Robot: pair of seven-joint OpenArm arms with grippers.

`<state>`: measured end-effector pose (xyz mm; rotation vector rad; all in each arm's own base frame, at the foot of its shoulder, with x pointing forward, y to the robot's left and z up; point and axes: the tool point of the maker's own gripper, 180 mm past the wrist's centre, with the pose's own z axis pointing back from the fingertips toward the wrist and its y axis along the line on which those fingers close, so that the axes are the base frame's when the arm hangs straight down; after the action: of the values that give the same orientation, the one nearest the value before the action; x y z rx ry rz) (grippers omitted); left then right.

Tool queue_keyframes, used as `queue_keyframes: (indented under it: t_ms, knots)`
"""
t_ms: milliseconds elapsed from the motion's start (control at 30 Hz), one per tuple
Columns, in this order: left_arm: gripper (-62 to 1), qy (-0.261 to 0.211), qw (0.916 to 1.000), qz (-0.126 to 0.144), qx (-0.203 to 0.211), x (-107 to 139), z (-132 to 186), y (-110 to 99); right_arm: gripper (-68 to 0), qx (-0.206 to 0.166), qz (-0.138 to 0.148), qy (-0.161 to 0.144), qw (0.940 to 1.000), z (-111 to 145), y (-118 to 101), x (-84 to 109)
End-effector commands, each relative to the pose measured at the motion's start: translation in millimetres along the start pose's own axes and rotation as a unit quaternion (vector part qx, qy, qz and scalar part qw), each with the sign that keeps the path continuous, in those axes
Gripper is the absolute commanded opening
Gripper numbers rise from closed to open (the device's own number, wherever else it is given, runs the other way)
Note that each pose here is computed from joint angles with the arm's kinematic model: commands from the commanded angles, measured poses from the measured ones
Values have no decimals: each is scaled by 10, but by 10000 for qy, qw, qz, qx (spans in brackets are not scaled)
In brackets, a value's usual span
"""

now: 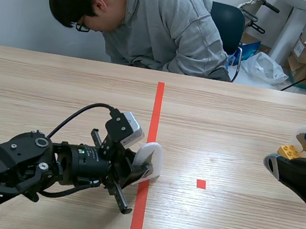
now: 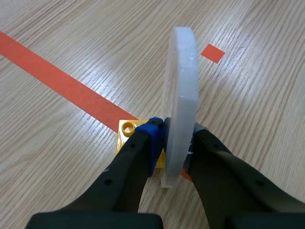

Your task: Do the leaf sorting experiment

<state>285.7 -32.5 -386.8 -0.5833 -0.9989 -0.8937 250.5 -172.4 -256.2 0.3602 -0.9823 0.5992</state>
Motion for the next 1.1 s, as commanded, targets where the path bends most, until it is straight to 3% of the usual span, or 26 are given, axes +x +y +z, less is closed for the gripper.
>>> queue_keyframes:
  t_ms: [0,167,367,500,633,833,1067]
  knots:
    - [-569,-347,9993,-85,51,248,28,56,-37,-15,62,-93,9999,28,-30,56]
    - [-569,-496,9981,19,364,393,153,214,-37,-15,62,-110,9999,28,-30,62]
    - [-569,-884,9898,334,1069,560,470,621,-37,-15,62,-114,9999,28,-30,64]
    - [-569,-1029,9798,603,1604,567,731,945,-37,-15,62,-125,9999,28,-30,68]
    - [-569,-988,9686,709,2168,463,1016,1253,-37,-14,61,-132,9999,28,-29,70]
    - [-569,-650,9455,930,3053,215,1430,1680,-37,-14,61,-189,9998,29,-29,91]
    - [-569,-357,9227,1343,3595,-118,1727,2077,-37,-14,59,-235,9997,29,-29,107]
